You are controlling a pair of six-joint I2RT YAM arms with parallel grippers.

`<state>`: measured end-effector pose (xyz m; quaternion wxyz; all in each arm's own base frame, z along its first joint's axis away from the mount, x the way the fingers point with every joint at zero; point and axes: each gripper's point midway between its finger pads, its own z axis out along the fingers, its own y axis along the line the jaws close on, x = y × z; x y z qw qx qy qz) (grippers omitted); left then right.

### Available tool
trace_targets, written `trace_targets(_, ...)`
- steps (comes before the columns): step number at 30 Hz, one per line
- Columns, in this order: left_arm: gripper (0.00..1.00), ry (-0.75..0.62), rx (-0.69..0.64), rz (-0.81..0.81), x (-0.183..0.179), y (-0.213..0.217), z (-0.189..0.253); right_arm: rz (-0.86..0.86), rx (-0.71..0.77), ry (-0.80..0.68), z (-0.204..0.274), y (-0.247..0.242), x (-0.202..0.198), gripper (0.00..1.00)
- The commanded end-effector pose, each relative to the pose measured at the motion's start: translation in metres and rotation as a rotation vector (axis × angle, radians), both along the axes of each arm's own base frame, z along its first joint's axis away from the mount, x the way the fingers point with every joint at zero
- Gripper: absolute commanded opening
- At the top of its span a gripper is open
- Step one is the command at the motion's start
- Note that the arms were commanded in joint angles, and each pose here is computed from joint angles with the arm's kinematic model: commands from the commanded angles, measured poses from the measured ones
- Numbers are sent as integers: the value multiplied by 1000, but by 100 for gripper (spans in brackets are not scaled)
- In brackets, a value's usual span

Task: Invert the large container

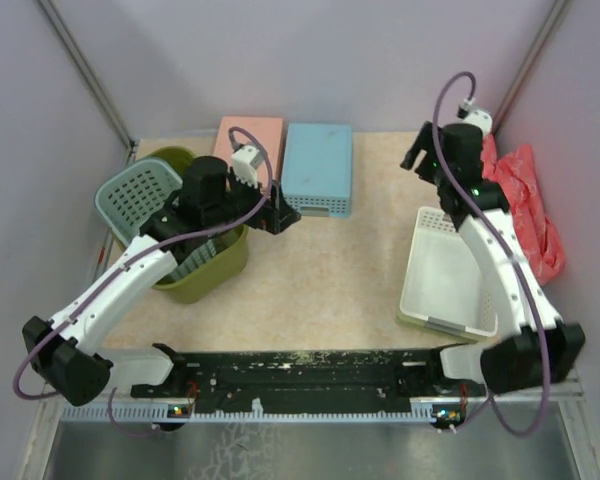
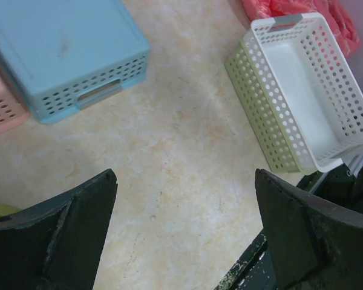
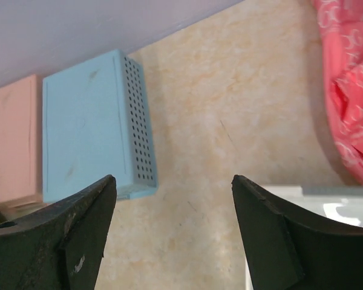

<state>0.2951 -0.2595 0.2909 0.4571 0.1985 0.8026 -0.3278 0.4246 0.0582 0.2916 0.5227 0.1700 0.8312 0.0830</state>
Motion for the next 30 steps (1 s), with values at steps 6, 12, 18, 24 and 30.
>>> trace_targets(6, 99, -90, 49, -111, -12, -63, -6, -138, -47, 236, -69, -34, -138, 75)
trace_targets(12, 99, -117, 17, -111, -10, -73, -15, -112, -52, 398, -132, -17, -170, 69)
trace_targets(18, 99, -114, 14, -110, -13, -74, -25, -99, -75, 446, -157, -15, -168, 53)
trace_targets(24, 100, -104, 20, -110, -13, -74, -32, -14, -68, 432, -158, -2, -158, 27)
trace_targets(30, 99, -88, 21, -120, -15, -77, -37, 34, -115, 470, -163, -1, -156, 27)
